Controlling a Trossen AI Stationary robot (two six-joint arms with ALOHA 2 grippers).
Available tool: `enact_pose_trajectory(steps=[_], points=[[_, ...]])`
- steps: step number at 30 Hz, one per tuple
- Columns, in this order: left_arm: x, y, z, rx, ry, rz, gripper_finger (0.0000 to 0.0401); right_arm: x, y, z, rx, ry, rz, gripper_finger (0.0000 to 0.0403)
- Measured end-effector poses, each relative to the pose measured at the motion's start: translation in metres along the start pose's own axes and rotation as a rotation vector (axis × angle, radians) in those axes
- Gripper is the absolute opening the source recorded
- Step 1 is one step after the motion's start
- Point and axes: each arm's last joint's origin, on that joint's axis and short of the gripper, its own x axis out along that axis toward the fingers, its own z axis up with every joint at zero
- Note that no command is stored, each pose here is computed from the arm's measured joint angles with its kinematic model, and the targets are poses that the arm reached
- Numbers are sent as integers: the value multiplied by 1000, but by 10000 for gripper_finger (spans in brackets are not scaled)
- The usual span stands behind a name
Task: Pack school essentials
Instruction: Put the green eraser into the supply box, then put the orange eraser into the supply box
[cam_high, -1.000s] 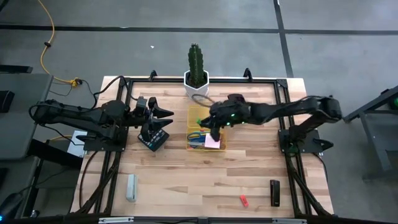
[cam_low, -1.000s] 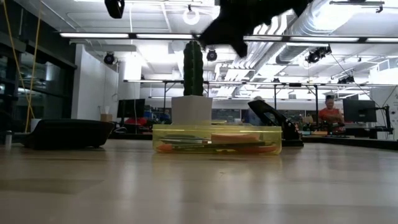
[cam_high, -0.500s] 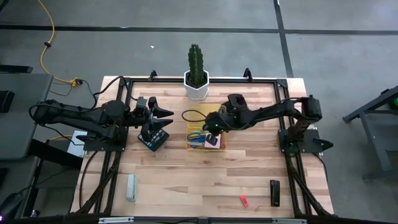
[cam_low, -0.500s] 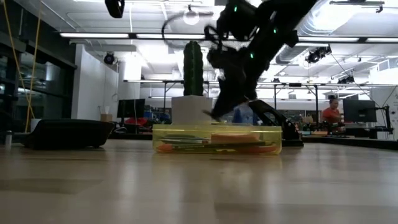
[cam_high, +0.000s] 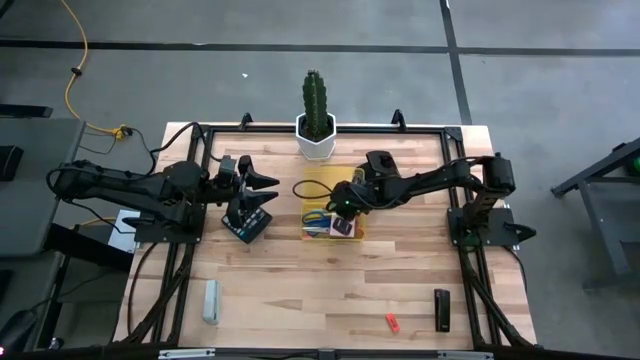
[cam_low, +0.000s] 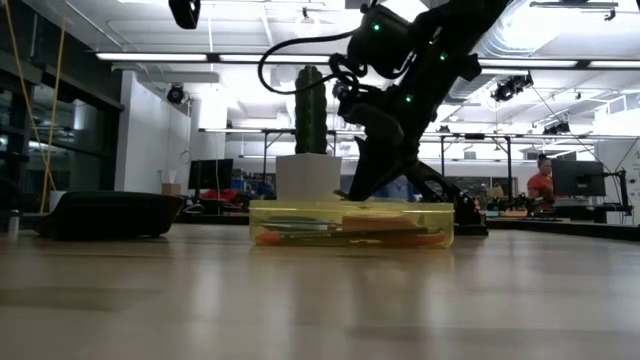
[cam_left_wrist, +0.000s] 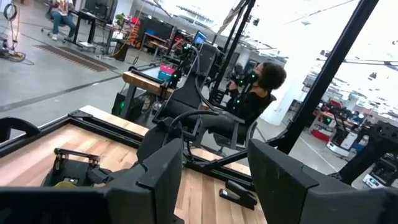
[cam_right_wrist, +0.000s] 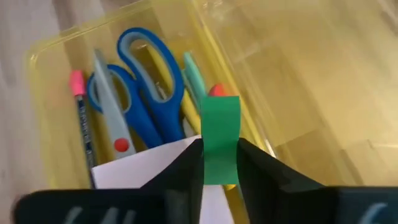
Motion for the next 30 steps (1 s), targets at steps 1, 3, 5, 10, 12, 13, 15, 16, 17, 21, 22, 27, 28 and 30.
enact_pose_trajectory(steps=[1, 3, 5, 10, 12, 13, 15, 16, 17, 21, 22, 27, 28, 30], points=[[0, 0, 0, 0, 0, 0, 170, -1, 0, 0, 0, 3, 6, 81], [0, 0, 0, 0, 0, 0, 170, -4, 0, 2, -1, -5, 16, 107], [0, 0, 0, 0, 0, 0, 170, -13, 0, 5, -4, -27, 24, 132], [0, 0, 0, 0, 0, 0, 170, -44, -4, 16, -20, -104, 40, 172], [0, 0, 0, 1, 0, 0, 170, -54, -6, 18, -20, -121, 53, 177], [0, 0, 0, 1, 0, 0, 170, -59, -6, 18, -19, -129, 67, 178], [0, 0, 0, 0, 0, 0, 170, -70, -4, 19, -22, -136, 116, 179], [0, 0, 0, 0, 1, 0, 170, -77, -3, 20, -23, -149, 146, 178], [0, 0, 0, 0, 1, 0, 170, -86, -1, 21, -21, -171, 170, 178], [0, 0, 0, 0, 1, -1, 170, -126, 4, 23, 1, -287, 214, 179], [0, 0, 0, 1, 1, -1, 170, -136, 5, 23, 10, -327, 220, 179], [0, 0, 0, 0, 1, -1, 170, -165, 6, 7, 72, -559, 237, 179], [0, 0, 0, 0, 1, -1, 170, -165, 6, 1, 96, -598, 245, 179], [0, 0, 0, 1, 2, -1, 170, -164, 3, -11, 151, -674, 293, 179]])
